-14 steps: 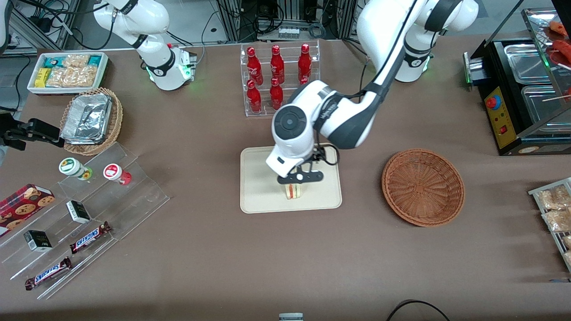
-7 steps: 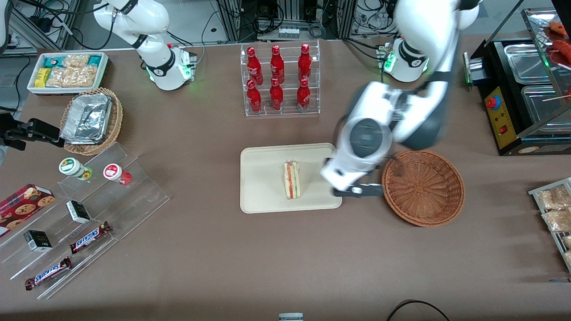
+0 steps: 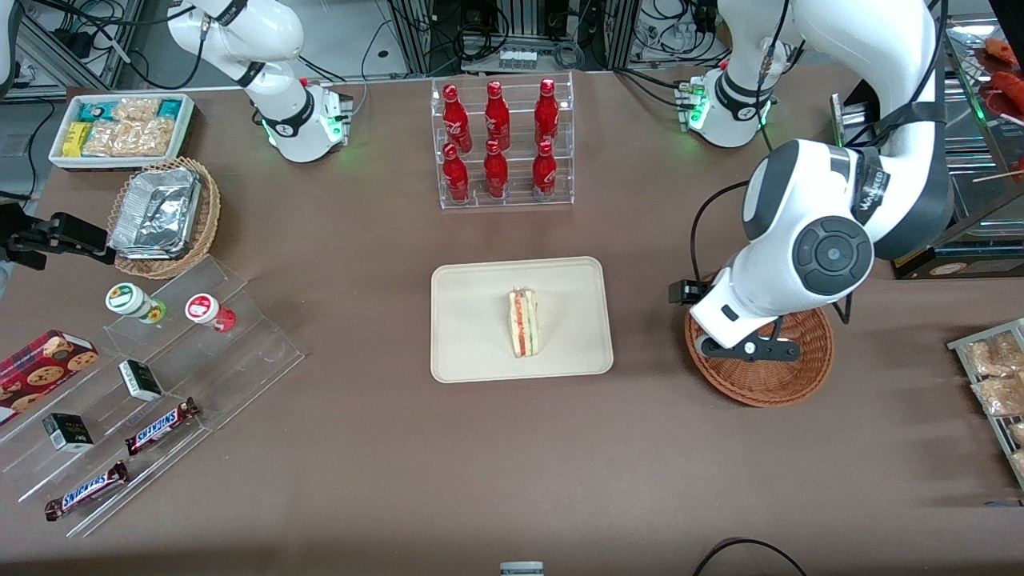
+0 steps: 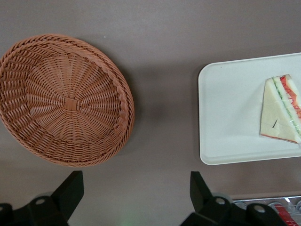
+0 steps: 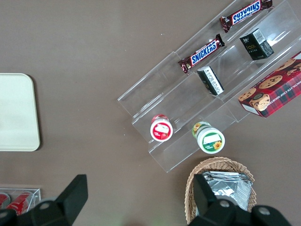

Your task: Place sandwich from basket to tray

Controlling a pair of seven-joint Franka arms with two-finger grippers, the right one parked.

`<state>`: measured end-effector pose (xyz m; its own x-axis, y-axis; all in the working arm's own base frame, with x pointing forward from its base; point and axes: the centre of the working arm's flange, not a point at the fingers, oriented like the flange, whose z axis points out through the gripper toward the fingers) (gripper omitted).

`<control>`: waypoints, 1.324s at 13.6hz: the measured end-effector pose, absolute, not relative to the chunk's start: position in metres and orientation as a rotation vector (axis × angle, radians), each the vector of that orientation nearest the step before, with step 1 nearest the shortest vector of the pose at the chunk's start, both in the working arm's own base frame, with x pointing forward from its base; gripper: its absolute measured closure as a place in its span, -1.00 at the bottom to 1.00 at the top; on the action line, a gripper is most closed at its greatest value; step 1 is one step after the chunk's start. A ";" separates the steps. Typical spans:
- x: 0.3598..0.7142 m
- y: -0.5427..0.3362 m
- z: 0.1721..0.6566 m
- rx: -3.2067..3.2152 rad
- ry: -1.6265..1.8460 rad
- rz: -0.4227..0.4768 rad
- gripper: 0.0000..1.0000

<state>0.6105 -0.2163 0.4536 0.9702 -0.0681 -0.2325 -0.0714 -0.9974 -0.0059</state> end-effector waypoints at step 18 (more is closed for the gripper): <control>0.546 -0.047 0.572 -3.124 0.075 0.441 -1.00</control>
<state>0.5465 -0.0470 0.5721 0.9598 -0.0489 -0.2763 -0.0449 -0.9988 0.0206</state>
